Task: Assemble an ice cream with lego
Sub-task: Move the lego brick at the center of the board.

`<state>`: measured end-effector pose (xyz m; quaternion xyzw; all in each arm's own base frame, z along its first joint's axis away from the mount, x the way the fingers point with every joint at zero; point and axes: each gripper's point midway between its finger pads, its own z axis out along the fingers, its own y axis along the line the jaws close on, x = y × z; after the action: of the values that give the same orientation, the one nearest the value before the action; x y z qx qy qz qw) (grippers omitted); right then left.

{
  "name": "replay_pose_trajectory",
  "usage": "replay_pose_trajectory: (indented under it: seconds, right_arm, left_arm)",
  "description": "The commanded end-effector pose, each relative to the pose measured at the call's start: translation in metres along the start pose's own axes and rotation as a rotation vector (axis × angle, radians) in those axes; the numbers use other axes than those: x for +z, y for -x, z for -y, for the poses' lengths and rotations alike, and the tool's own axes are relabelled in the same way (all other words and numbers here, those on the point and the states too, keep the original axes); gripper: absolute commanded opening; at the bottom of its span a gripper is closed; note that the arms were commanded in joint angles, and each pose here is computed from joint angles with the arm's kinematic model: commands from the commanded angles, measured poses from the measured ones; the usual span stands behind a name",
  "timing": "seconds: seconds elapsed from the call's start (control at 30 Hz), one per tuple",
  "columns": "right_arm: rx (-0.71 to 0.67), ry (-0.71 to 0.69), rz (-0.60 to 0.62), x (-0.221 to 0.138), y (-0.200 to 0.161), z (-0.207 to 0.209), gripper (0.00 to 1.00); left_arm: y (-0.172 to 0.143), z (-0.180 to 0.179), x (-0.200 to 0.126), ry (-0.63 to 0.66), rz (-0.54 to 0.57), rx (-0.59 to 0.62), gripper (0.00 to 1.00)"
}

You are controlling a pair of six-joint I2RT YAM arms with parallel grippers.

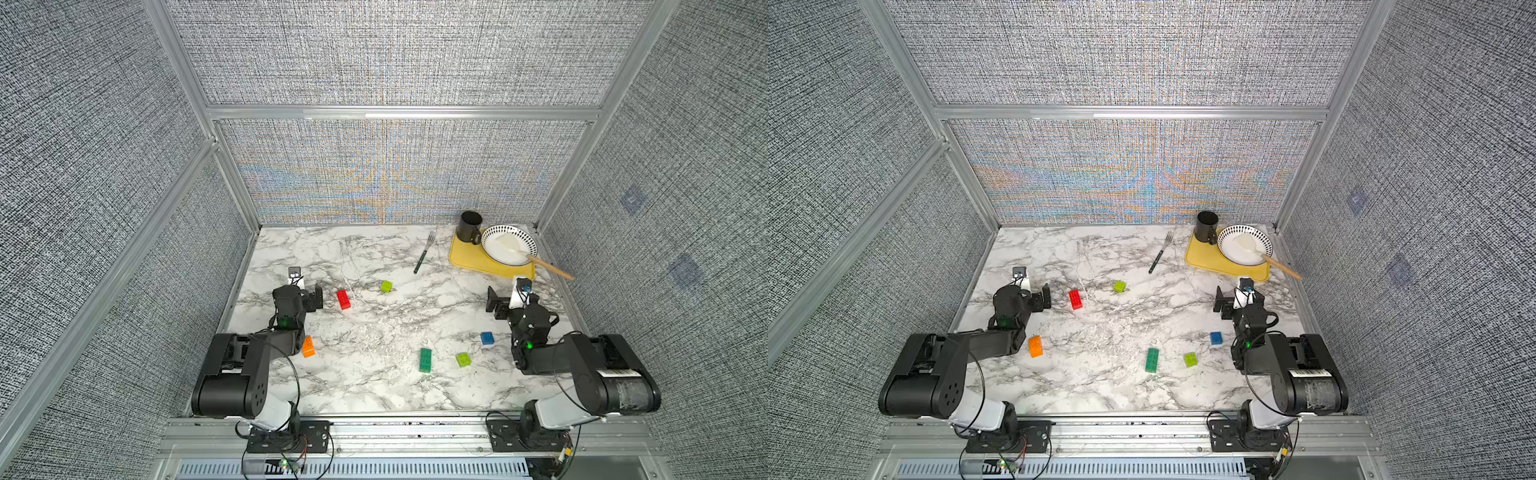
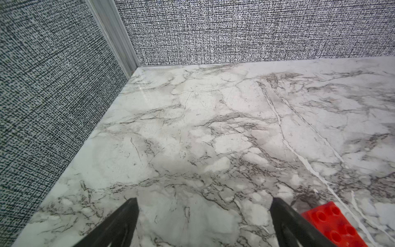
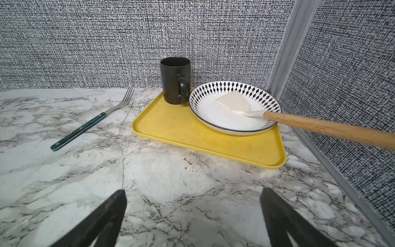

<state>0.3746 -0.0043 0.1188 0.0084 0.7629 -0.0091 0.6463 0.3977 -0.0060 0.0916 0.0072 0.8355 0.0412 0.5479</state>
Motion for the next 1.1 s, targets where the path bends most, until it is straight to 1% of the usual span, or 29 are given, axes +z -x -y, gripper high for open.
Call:
replay_pose_trajectory:
  seconds: [0.0,0.87,0.97,1.03,1.07]
  right_arm:
    - [-0.002,-0.007,0.012,0.001,0.004,0.001,0.99]
    - [-0.005,-0.011,0.017,0.001,0.005,0.001,0.99]
    - [-0.021,-0.015,0.028,-0.001,0.019,-0.002,0.99]
    - [-0.018,-0.008,-0.052,0.006,0.030,-0.006,0.99]
    - [-0.018,0.020,-0.069,0.007,0.040,-0.012,0.99]
  left_arm:
    - [0.003,0.003,-0.001,-0.021,0.014,0.008,0.99]
    - [0.003,0.003,0.000,-0.027,0.011,0.000,0.99]
    - [0.005,0.003,-0.002,-0.030,0.027,-0.008,0.99]
    - [0.019,-0.001,-0.010,-0.020,0.053,-0.021,1.00]
    - [0.029,-0.002,-0.017,-0.021,0.046,-0.019,1.00]
